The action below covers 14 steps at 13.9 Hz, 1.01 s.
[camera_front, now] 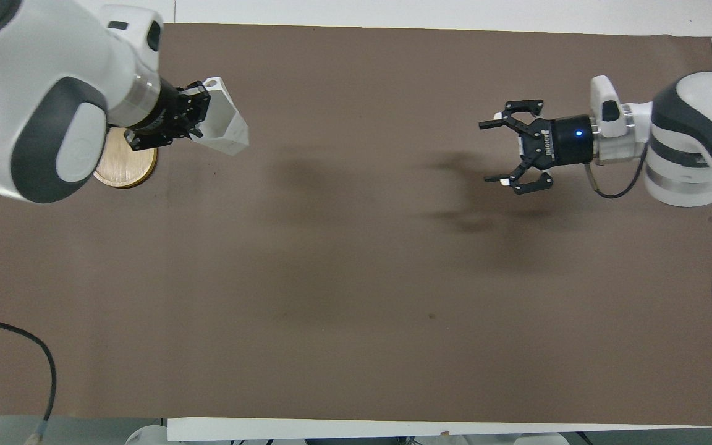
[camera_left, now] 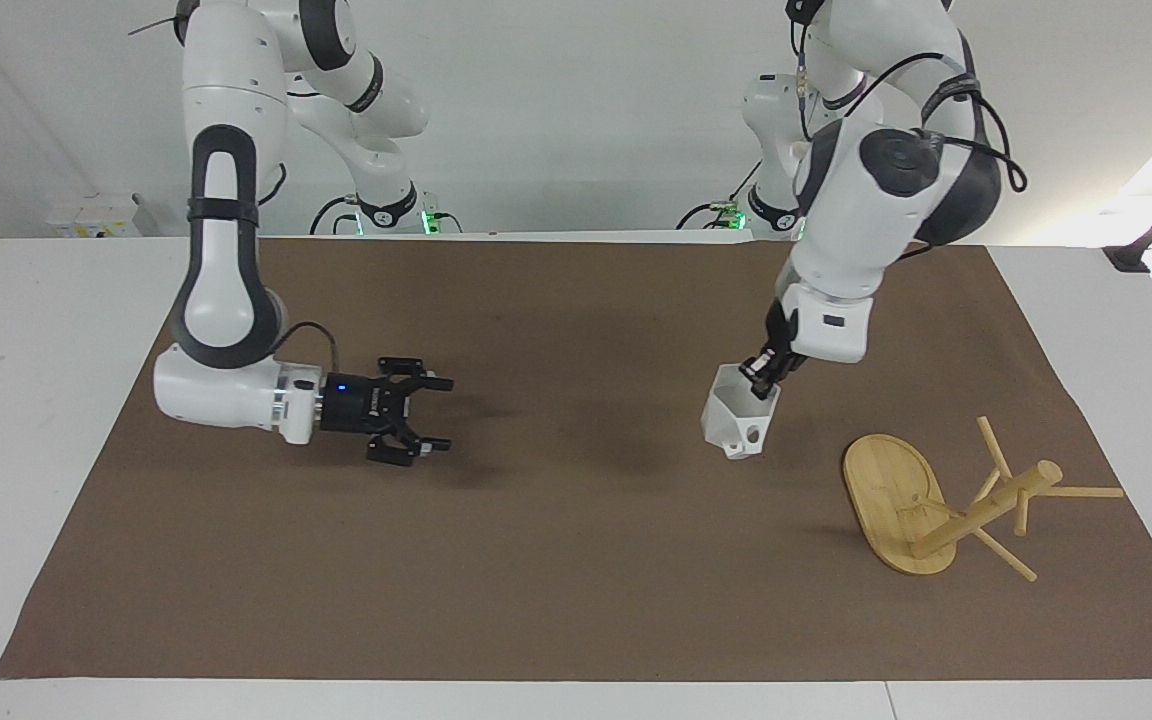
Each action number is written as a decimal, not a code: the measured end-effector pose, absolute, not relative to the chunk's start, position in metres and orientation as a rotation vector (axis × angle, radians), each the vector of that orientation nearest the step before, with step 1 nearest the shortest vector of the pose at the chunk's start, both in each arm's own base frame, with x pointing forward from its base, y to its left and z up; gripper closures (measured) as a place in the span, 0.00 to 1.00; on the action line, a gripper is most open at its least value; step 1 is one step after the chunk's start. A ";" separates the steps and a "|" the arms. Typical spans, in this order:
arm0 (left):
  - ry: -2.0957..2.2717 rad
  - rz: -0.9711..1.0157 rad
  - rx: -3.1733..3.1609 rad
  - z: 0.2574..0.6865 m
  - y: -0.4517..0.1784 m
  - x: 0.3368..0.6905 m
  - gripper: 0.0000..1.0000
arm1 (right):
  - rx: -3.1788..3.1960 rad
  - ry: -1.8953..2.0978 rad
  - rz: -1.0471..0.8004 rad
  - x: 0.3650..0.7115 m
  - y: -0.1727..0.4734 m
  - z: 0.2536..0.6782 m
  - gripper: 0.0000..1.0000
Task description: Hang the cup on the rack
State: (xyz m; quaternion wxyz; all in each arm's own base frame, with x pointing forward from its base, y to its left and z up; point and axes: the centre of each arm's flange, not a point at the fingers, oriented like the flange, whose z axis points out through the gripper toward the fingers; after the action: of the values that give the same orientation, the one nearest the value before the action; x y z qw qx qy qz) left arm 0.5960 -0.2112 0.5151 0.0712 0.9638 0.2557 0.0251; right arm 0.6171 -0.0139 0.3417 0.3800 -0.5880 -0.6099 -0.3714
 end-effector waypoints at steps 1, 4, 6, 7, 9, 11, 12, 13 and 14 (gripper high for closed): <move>0.787 0.145 2.857 0.511 -0.192 0.599 0.96 | -1.562 -1.592 -0.897 0.611 -0.037 0.362 0.00; 0.774 0.275 2.704 0.485 -0.167 0.591 0.96 | -1.800 -1.632 -0.674 0.590 -0.059 0.438 0.00; 0.750 0.346 2.610 0.466 -0.155 0.580 0.96 | -1.971 -1.596 -0.552 0.578 -0.058 0.478 0.00; 0.763 0.367 2.574 0.459 -0.148 0.576 0.96 | -2.057 -1.551 -0.495 0.574 -0.059 0.491 0.00; 0.832 0.376 2.501 0.457 -0.130 0.575 0.96 | -2.226 -1.471 -0.378 0.568 -0.065 0.506 0.00; 0.907 0.386 2.412 0.460 -0.119 0.577 0.96 | -2.407 -1.451 -0.241 0.567 -0.068 0.527 0.00; 0.933 0.401 2.387 0.458 -0.115 0.578 0.96 | -2.505 -1.405 -0.166 0.566 -0.062 0.543 0.00; 0.952 0.411 2.377 0.455 -0.111 0.578 0.96 | -2.605 -1.313 -0.092 0.564 -0.052 0.561 0.00; 0.967 0.416 2.373 0.451 -0.106 0.578 0.96 | -2.692 -1.204 -0.032 0.560 -0.044 0.577 0.00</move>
State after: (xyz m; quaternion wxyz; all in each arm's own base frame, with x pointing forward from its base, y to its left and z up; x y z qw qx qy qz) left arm 0.5779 -0.1063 0.4509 0.2695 0.8802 0.3589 0.1542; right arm 0.5603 -0.0439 0.5773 0.0959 -0.9085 -0.4065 -0.0107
